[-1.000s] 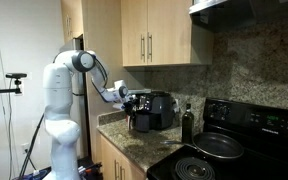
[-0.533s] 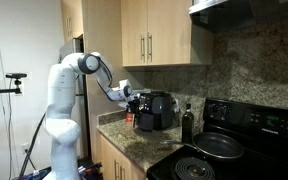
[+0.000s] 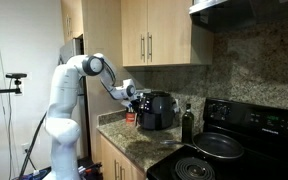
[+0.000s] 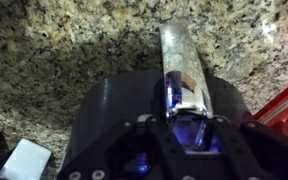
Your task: Put the drawer back in the air fryer
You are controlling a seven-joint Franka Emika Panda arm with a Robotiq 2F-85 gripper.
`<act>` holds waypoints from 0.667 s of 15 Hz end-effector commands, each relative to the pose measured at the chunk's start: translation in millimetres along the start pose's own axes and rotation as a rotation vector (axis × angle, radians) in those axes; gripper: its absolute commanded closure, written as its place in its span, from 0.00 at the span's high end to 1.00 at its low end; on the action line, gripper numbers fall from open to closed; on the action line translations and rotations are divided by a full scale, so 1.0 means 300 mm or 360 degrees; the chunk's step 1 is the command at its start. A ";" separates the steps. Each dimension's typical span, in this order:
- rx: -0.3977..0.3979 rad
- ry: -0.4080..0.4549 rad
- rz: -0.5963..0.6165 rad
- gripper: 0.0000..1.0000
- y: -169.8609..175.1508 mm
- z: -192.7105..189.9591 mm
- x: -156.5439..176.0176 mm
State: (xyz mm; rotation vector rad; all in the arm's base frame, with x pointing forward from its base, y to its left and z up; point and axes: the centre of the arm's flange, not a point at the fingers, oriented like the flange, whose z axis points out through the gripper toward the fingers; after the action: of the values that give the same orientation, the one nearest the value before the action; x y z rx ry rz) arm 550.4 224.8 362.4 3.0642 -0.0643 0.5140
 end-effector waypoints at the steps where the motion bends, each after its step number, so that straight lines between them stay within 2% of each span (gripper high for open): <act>1: -0.0039 0.0017 -0.0041 0.10 0.022 0.066 0.025; 3: -0.0068 0.0083 -0.0062 0.10 0.019 0.108 0.067; 6: -0.0059 0.0225 -0.0083 0.10 -0.007 0.091 0.129; 10: -0.0084 0.0300 -0.0063 0.10 -0.002 0.116 0.174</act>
State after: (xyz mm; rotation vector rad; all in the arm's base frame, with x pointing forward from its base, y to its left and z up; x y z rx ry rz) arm 582.3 224.3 345.6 2.9847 0.0163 0.6735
